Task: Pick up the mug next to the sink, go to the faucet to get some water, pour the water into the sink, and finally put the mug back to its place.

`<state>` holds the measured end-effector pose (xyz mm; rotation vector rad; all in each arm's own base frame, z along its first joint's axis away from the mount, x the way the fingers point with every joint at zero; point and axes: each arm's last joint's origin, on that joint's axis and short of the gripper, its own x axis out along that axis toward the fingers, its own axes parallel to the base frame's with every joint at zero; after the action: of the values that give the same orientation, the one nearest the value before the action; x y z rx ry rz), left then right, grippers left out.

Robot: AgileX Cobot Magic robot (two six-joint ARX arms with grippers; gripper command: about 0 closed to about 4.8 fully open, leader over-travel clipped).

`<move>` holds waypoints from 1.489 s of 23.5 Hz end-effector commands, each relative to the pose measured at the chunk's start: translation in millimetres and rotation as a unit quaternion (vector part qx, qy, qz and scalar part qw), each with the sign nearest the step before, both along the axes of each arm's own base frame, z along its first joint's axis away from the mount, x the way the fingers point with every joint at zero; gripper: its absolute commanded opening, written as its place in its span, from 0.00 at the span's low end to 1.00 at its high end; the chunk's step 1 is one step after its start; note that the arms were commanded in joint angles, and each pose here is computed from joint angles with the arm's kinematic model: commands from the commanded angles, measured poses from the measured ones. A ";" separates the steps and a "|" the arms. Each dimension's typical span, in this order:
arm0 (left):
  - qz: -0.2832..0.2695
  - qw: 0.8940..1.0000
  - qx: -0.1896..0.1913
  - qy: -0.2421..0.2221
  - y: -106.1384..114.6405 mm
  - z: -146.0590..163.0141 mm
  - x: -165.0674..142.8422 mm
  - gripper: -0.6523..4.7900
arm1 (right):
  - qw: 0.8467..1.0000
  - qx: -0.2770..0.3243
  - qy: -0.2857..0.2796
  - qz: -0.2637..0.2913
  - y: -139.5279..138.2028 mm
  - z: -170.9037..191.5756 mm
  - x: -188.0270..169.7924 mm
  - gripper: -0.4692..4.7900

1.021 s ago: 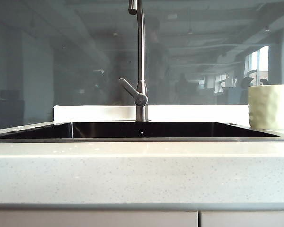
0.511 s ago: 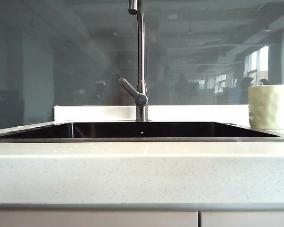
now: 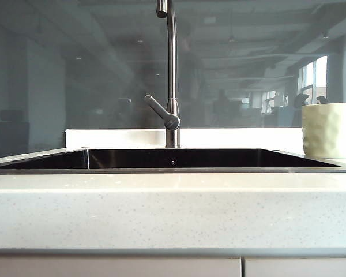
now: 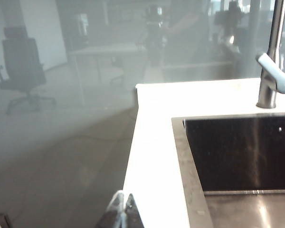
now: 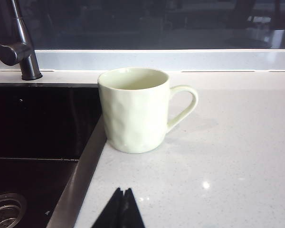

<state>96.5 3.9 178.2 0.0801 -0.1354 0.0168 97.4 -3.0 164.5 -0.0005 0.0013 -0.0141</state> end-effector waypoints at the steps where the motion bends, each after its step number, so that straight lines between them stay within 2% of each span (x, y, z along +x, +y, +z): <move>1: 0.001 1.000 -0.001 -0.023 0.1 5.3 -0.9 0.11 | 1.000 -0.002 -0.011 0.000 0.0 1.3 0.0 0.08; 5: -0.002 0.999 -0.022 -0.026 0.0 5.9 -1.0 0.11 | 1.000 -0.002 -0.011 0.000 0.0 1.3 0.0 0.08; 16: -0.001 0.999 -0.033 -0.016 0.5 3.9 -0.6 0.11 | 1.000 -0.002 -0.011 0.000 0.0 1.3 0.0 0.08; 35: -0.003 0.999 -0.032 -0.010 0.4 2.9 -0.5 0.11 | 1.000 -0.002 -0.011 0.000 0.0 1.3 0.0 0.08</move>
<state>96.4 4.3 178.9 0.0141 -0.1419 0.0165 97.4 -3.0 164.5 -0.0005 0.0013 -0.0141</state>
